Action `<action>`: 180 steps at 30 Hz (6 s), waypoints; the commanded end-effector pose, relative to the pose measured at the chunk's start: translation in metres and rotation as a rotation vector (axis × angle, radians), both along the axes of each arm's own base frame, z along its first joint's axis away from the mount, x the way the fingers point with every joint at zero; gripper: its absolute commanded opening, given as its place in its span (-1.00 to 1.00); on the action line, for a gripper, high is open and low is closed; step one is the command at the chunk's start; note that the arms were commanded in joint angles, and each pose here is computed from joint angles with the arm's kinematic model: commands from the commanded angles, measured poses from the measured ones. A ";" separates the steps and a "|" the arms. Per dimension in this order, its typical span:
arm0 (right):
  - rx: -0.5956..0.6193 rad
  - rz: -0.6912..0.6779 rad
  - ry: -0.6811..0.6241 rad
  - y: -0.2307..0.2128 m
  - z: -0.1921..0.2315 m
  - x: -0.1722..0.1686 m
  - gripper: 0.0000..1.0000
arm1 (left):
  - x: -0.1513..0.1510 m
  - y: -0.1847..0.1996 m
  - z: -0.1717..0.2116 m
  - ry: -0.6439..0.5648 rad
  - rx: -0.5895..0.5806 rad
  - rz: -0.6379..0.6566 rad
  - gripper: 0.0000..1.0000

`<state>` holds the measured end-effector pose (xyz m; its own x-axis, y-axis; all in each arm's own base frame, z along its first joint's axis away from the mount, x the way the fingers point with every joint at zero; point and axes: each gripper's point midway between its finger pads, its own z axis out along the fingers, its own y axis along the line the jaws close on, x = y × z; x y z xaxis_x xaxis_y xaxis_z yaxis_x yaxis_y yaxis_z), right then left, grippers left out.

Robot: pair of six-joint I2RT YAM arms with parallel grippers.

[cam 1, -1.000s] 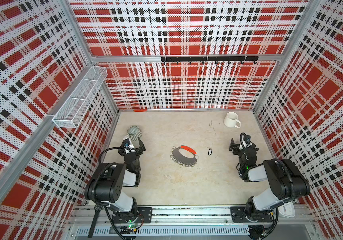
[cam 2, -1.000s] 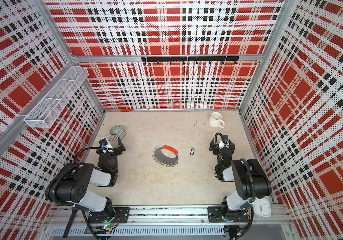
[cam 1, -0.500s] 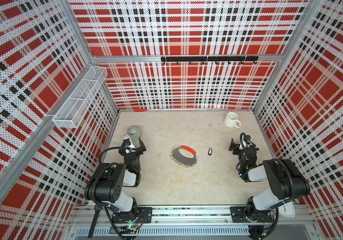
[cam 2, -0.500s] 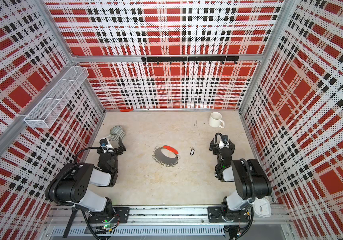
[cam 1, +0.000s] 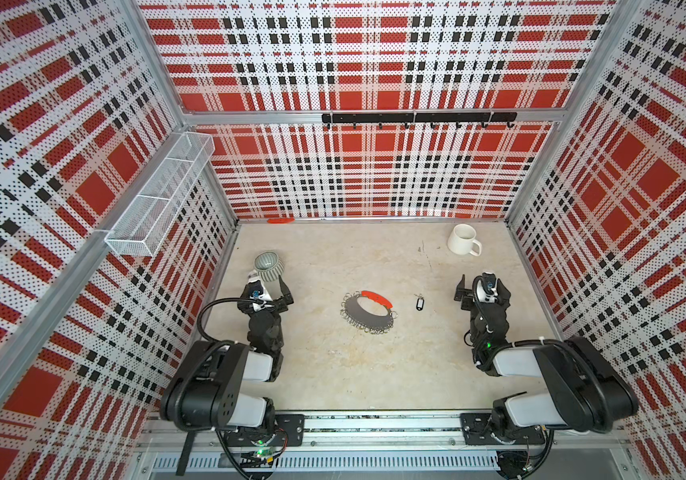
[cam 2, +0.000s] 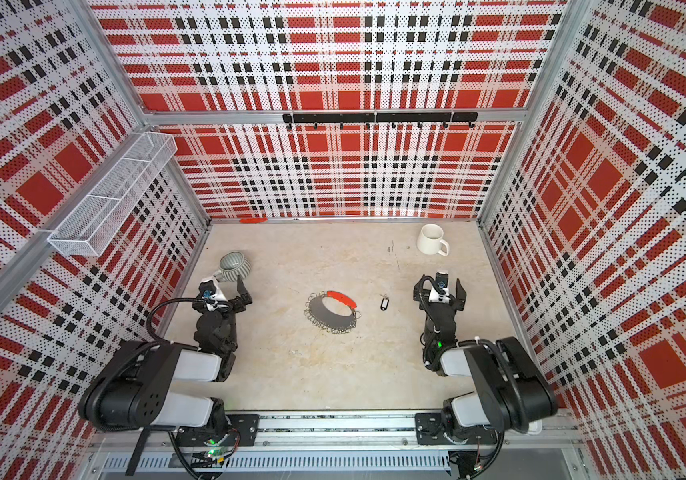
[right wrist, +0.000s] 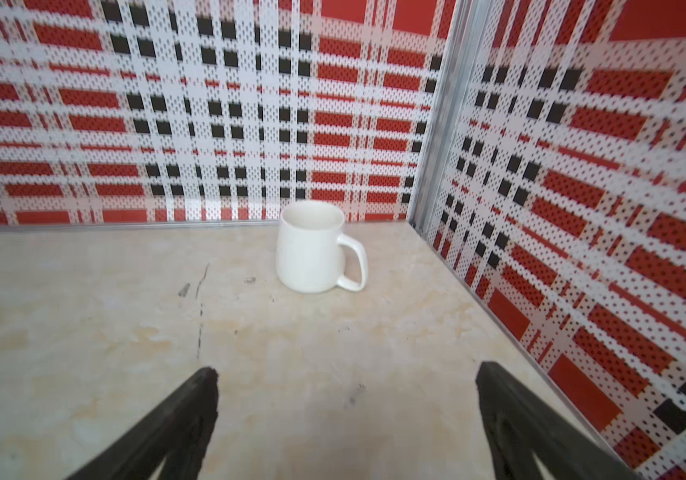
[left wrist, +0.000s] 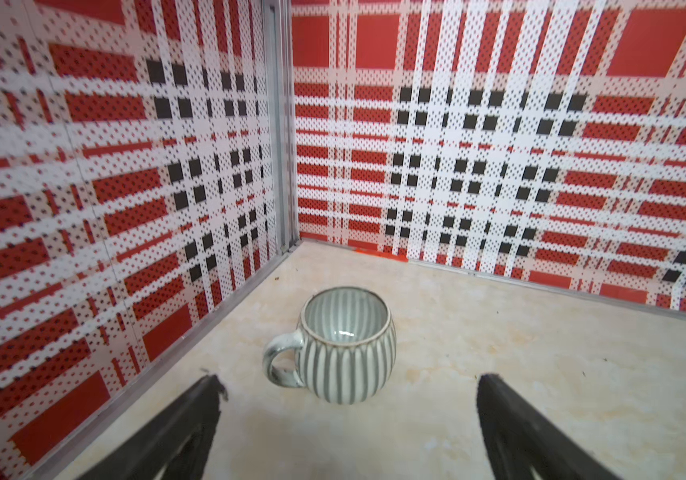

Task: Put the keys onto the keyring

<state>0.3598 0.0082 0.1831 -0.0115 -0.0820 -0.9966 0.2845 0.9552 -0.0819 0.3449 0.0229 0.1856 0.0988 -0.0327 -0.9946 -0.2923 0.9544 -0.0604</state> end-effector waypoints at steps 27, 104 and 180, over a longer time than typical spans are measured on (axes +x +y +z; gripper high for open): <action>0.719 0.557 0.681 0.195 -0.074 -0.029 0.48 | 0.007 -0.044 -0.028 0.306 -0.496 -0.181 0.97; 0.594 0.293 0.928 0.221 -0.153 -0.037 -0.51 | -0.043 0.004 -0.030 0.035 -0.699 -0.079 0.98; 0.135 0.471 1.082 0.197 -0.147 0.032 -0.03 | -0.039 -0.002 -0.030 0.038 -0.699 -0.116 0.96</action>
